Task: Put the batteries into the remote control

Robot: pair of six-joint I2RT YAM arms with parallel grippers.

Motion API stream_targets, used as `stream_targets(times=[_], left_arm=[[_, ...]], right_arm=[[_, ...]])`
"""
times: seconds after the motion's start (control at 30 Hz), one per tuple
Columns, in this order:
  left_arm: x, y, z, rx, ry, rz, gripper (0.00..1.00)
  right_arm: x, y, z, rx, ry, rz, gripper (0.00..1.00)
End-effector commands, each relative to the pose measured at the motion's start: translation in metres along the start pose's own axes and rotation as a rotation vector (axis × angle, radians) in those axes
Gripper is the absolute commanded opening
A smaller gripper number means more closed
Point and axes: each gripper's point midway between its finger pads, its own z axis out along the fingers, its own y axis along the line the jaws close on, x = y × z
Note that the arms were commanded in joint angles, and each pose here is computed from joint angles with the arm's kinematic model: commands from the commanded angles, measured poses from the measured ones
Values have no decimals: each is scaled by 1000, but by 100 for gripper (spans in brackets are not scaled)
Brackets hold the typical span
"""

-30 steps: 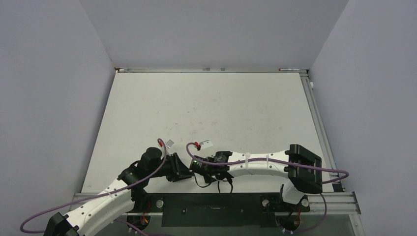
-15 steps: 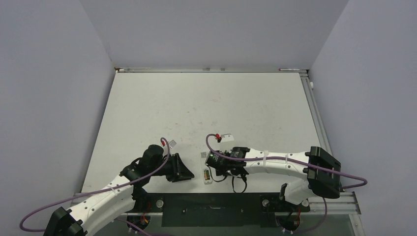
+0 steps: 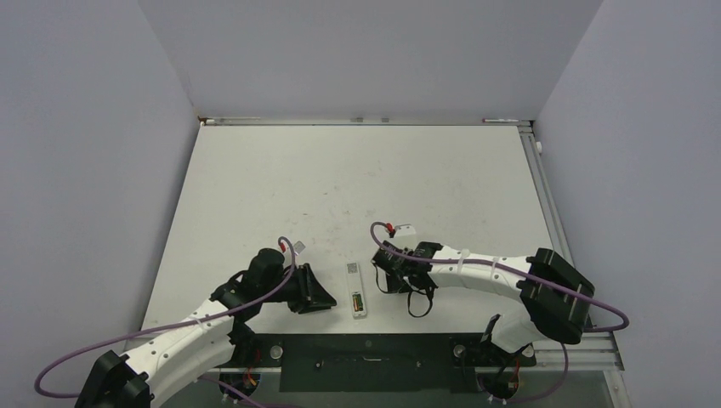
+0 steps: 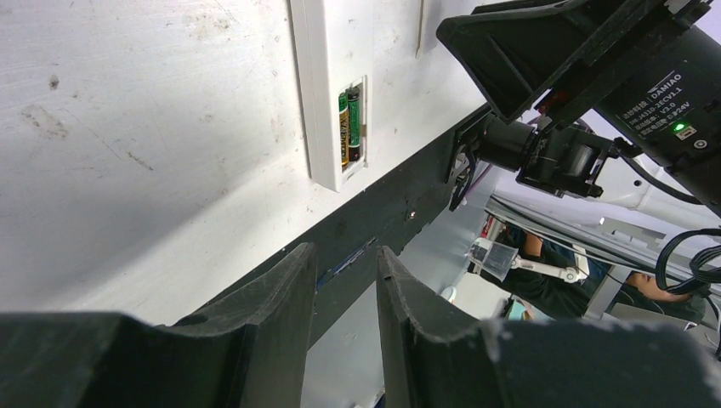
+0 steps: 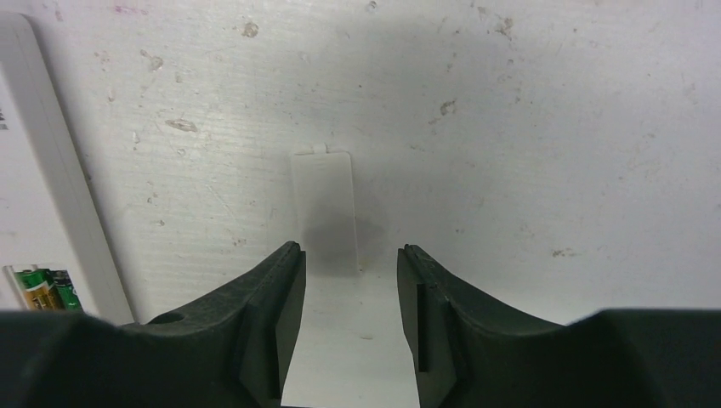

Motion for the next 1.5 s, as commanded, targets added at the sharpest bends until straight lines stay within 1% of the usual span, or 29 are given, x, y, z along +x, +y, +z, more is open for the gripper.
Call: stream_targets(times=[0.0,0.17,0.57,1.0,1.3,1.47], left_arm=[[-15,-29,-3,75,-44,27,29],[-16,-30,-2,74,-47,19,29],[-20,-30,-1,71,-55,11,29],[-20,-31,-1,74,-54,10,29],[-20,-31,-1,75,-54,11,29],[-20,-31,-1,78,-52,12,29]], right_arm=[[-14,13,0,-79,-29,-22,43],[-13,14,6,-97,-12,-37,42],[-5,4,13,-64,20,-60,36],[1,10,18,-96,48,-63,35],[0,7,18,-80,45,-60,34],[1,8,19,-81,50,-61,29]])
